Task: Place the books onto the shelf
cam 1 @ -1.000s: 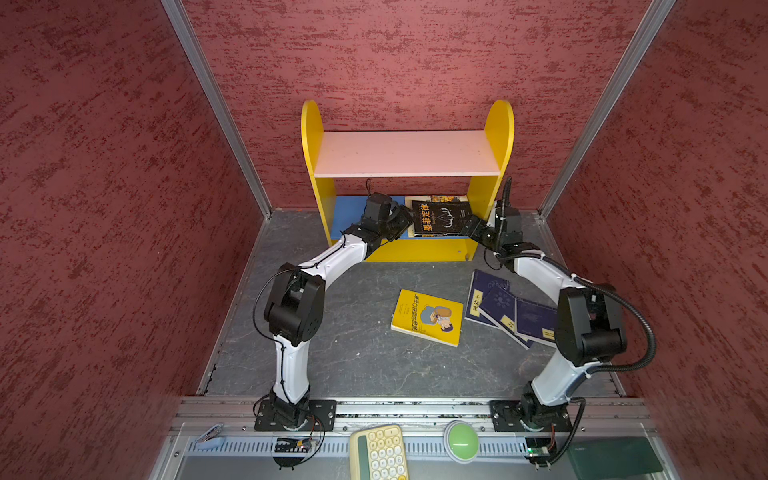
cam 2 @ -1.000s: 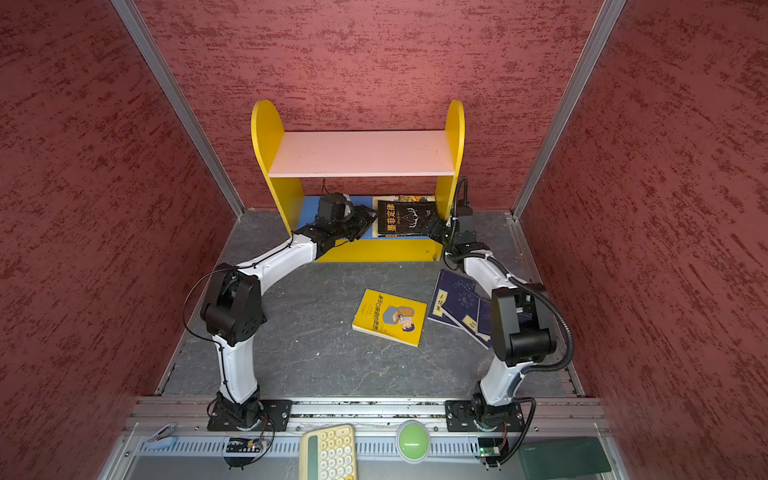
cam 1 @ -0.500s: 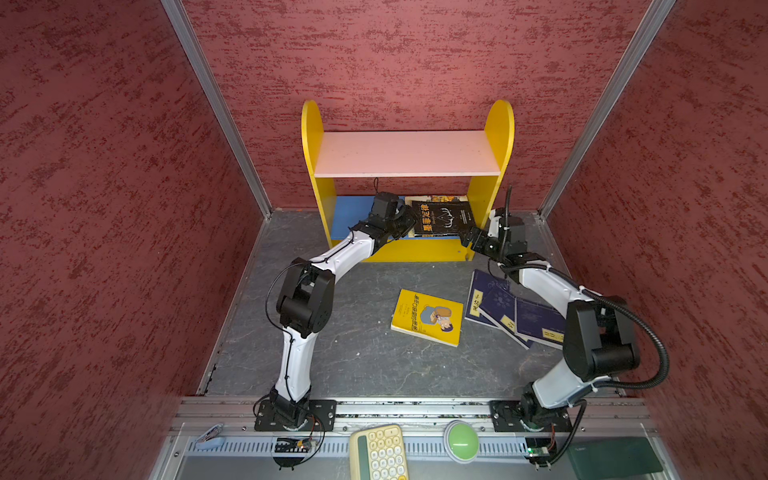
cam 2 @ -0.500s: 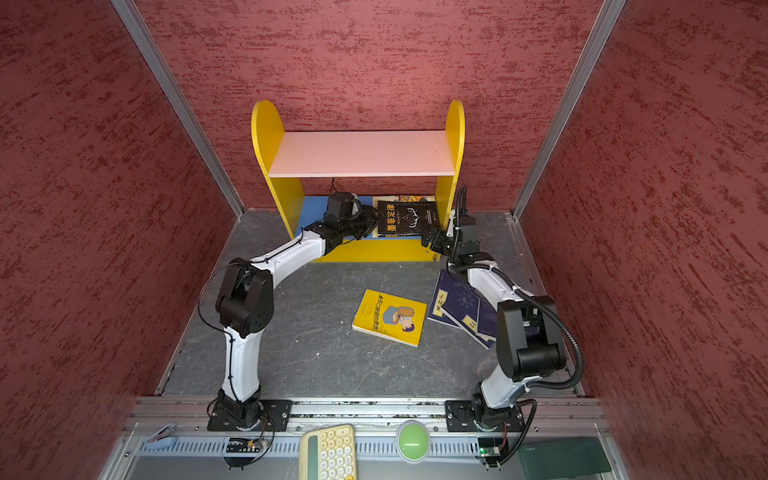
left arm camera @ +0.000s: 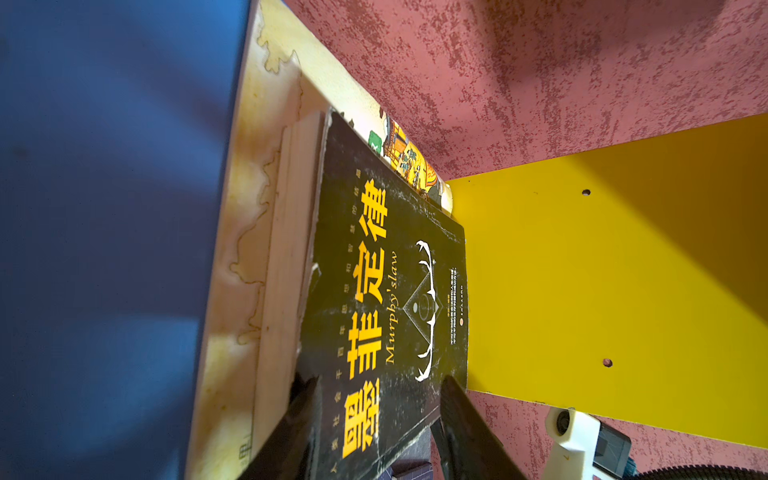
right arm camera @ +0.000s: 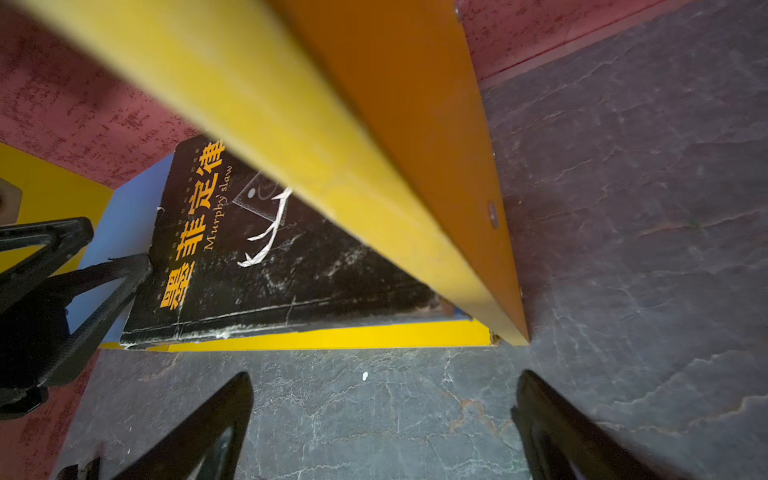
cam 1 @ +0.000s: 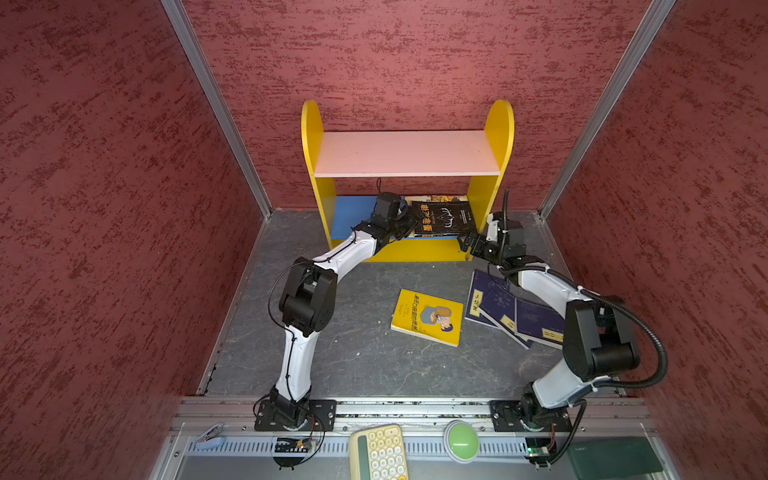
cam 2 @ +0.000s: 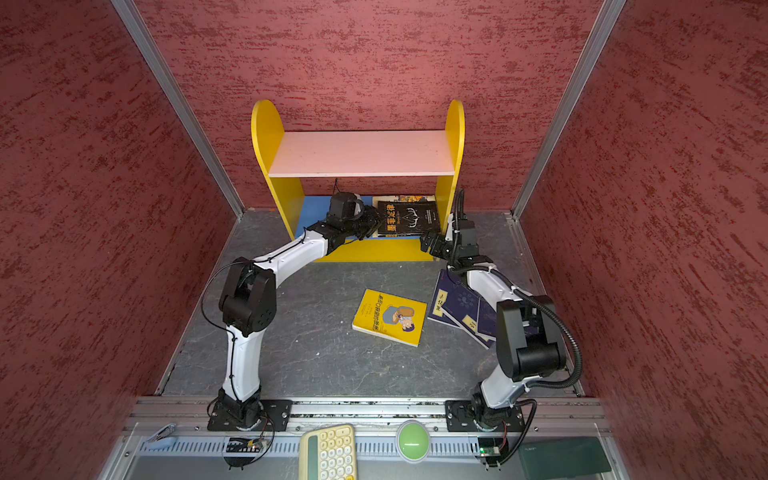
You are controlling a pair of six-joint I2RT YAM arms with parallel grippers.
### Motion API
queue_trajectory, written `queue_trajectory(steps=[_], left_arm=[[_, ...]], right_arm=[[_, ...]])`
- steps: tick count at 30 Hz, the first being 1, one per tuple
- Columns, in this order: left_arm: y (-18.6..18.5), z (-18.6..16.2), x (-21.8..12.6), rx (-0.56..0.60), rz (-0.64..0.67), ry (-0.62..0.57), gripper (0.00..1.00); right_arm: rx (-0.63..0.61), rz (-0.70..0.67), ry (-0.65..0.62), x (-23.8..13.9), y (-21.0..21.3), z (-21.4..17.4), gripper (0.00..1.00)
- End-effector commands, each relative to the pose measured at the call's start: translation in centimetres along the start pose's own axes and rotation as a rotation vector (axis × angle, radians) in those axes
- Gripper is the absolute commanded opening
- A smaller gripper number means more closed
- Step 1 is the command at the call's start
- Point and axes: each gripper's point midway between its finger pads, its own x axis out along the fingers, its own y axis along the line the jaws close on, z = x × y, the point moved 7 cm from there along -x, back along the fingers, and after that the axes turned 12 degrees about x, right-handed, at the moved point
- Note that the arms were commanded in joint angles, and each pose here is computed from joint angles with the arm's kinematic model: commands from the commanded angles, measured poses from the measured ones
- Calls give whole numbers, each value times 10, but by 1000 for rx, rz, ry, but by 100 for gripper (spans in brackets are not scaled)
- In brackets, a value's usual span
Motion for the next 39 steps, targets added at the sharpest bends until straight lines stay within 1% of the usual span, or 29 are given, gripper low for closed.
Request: queue_trajectory(steps=[1,10,15,28,39], left_arm=[[5,-2,3,-8,26,10,48],[16,1,-18,-21,107,-56,50],[17,0,-18,-22,121,-46,51],[7,-1,4,-9,56,9,50],[0,1,9,-3,-1,5,50]], right_arm=[[9,30,-23,8,1,5,99],[15,5,-22,13,-4,6,99],[25,-1,-28,13,-5,5,99],[43,-12,-36,17,-10,4,99],[69,-2,-54,23,-9,8,99]])
